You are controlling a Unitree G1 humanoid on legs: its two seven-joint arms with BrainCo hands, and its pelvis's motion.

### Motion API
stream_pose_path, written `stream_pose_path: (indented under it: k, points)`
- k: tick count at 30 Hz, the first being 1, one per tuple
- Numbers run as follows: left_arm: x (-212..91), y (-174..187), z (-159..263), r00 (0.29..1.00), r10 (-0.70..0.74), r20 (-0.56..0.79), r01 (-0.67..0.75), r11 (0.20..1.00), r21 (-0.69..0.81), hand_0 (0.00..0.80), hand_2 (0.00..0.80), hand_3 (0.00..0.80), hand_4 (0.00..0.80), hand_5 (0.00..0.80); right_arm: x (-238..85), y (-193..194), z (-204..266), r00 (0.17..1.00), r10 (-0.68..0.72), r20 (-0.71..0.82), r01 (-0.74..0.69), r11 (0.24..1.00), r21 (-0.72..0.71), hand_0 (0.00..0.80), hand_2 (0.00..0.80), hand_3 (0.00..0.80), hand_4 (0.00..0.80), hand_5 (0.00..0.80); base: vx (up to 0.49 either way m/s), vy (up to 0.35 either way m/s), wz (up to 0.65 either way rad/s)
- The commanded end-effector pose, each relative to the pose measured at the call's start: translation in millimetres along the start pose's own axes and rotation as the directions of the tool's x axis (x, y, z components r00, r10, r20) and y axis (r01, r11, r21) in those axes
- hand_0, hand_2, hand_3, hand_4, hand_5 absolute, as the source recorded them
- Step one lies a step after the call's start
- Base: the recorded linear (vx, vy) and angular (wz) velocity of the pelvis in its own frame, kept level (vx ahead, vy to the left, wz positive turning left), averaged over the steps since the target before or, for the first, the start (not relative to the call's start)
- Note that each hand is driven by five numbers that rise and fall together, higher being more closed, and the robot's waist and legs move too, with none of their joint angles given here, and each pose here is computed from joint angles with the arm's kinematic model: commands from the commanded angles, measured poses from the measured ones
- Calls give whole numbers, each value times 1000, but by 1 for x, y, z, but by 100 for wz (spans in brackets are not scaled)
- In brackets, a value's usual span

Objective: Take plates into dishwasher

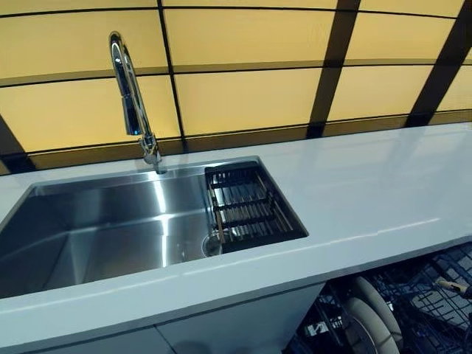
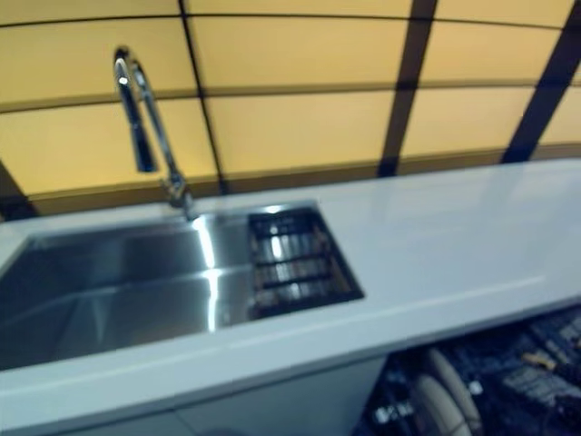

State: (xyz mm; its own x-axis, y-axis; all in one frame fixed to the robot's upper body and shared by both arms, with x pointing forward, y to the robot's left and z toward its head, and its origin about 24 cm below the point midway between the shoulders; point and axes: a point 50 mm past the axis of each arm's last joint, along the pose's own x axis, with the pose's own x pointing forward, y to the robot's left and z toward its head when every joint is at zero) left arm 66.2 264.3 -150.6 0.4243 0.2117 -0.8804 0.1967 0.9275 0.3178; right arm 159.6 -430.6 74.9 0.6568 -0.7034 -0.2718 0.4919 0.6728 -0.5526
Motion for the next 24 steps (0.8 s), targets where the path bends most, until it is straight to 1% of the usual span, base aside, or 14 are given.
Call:
stream_pose_path:
  k: [1,2,8,11,12,13,14,15,16,17,18,20,21,24]
  points:
    - [5,22,16,997,68,37,-69,997,18,0,0,0,0,0,-2,-25,35,975,-173,141,155,980,128,0,0,0,0,0,-57,68,-12]
    - [5,22,16,997,68,37,-69,997,19,0,0,0,0,0,-3,-25,35,975,-174,140,156,979,129,0,0,0,0,0,-44,54,-11]
    - [7,26,21,996,77,41,-78,997,10,0,0,0,0,0,-6,-34,20,964,-254,76,224,934,277,0,0,0,0,0,-66,39,-15]
    - [7,29,23,995,87,42,-88,996,4,0,0,0,0,0,-7,-39,8,956,-294,18,269,896,352,0,0,0,0,0,-66,13,-12]
    - [8,30,24,995,89,42,-90,996,3,0,0,0,0,0,-7,-41,4,951,-308,-2,286,880,379,0,0,0,0,0,-56,8,-17]
    - [8,32,25,995,94,43,-94,996,4,0,0,0,0,0,-7,-45,-6,941,-334,-49,322,844,428,0,0,0,0,0,-57,6,-12]
    - [8,33,25,994,96,43,-96,995,4,0,0,0,0,0,-8,-46,-11,936,-344,-69,338,832,440,0,0,0,0,0,-73,-3,-6]
    - [8,34,27,994,102,43,-102,995,4,0,0,0,0,0,-9,-50,-25,918,-376,-127,389,790,475,0,0,0,0,0,-61,-12,-4]
    - [9,34,28,994,105,44,-105,994,4,0,0,0,0,0,-10,-51,-34,909,-383,-162,411,765,496,0,0,0,0,0,-56,-13,-5]
    - [9,34,28,993,106,44,-106,994,4,0,0,0,0,0,-11,-51,-37,906,-386,-174,419,756,502,0,0,0,0,0,-59,-16,-6]
    - [9,35,31,993,111,46,-111,994,2,0,0,0,0,0,-14,-50,-52,883,-408,-233,468,720,512,0,0,0,0,0,-55,-13,-9]
    - [10,37,33,992,116,46,-116,993,0,0,0,0,0,0,-19,-49,-68,861,-419,-287,508,691,514,0,0,0,0,0,-59,-17,-16]
    - [10,38,33,992,118,46,-118,993,-2,0,0,0,0,0,-20,-48,-72,856,-421,-300,517,686,512,0,0,0,0,0,-58,-20,-14]
    - [10,42,35,991,131,42,-131,991,-9,0,0,0,0,0,-31,-46,-102,808,-428,-405,586,657,474,0,0,0,0,0,-62,-30,-3]
